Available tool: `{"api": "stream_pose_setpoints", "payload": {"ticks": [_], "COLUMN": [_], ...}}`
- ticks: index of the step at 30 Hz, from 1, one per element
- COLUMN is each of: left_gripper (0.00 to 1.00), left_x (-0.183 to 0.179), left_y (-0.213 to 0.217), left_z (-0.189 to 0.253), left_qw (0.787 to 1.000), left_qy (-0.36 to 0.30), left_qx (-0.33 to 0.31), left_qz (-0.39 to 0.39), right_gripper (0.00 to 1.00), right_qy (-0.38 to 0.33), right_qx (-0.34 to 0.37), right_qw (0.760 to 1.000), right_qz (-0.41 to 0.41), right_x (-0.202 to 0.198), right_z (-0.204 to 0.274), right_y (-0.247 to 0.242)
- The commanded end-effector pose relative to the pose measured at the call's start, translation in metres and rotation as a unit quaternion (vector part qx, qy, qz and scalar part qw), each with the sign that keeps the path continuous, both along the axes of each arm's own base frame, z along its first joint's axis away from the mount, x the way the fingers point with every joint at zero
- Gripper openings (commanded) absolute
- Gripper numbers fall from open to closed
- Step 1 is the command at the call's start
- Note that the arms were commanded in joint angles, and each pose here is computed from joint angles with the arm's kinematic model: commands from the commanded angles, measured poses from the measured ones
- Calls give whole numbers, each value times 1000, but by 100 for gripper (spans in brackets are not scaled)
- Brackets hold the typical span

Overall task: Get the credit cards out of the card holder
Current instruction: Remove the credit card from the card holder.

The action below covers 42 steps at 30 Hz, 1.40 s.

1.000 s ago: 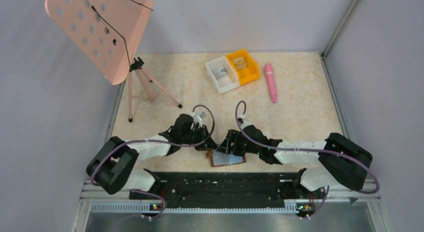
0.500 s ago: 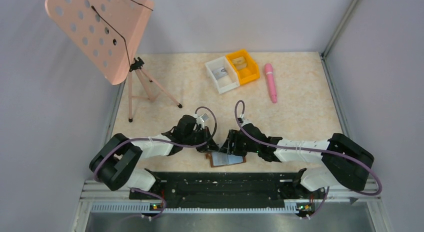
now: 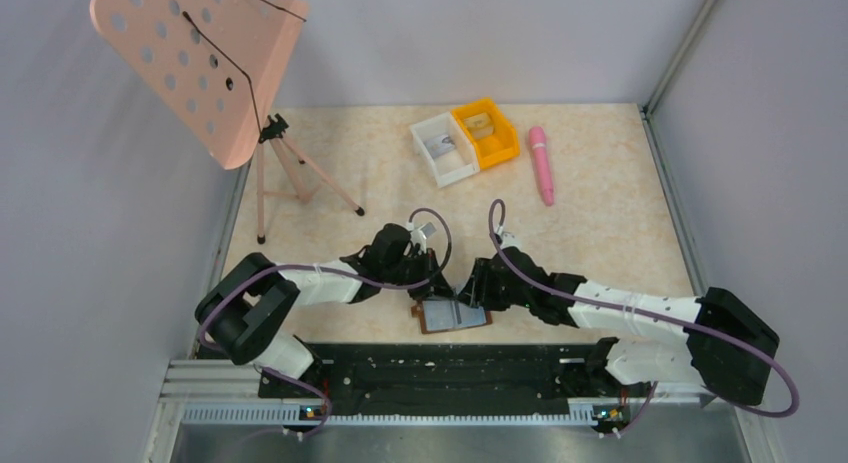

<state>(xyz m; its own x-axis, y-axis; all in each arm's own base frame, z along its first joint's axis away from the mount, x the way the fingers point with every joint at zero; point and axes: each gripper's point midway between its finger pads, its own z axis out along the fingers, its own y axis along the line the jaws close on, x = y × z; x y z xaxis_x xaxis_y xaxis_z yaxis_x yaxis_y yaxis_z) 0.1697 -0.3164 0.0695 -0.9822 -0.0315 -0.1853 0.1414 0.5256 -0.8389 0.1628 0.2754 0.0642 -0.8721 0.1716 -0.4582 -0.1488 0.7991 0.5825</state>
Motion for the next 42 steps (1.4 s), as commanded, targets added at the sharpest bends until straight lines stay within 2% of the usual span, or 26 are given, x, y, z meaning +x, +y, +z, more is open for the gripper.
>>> {"api": "stream_pose_setpoints", "payload": {"ticks": [1,12,21,28,35,42], "left_gripper": [7,16,22,27,34,37], "left_x": [7,12,13,12,8,4], "left_y": [-13,11,12,14,18,13], "left_z": [15,0,-4,-25,-44,-43], "left_qw": [1000,998,997,996,994,995], "left_qy": [-17,-31,-38,-30,-39,-50], "left_qx": [-24,43,40,53,82,69], "left_qz": [-3,47,53,60,63,55], "right_gripper": [44,42,39,37,36,32], "right_qy": [-23,-36,-49,-25,19,34], "right_qx": [8,-33,-20,7,-21,-26], "right_qw": [1000,999,999,1000,999,999], "right_qz": [-1,-19,5,5,-15,-33], "right_x": [7,10,16,19,7,-4], "right_z": [19,28,34,8,-38,-51], "right_y": [-1,-21,-8,-4,-24,-38]}}
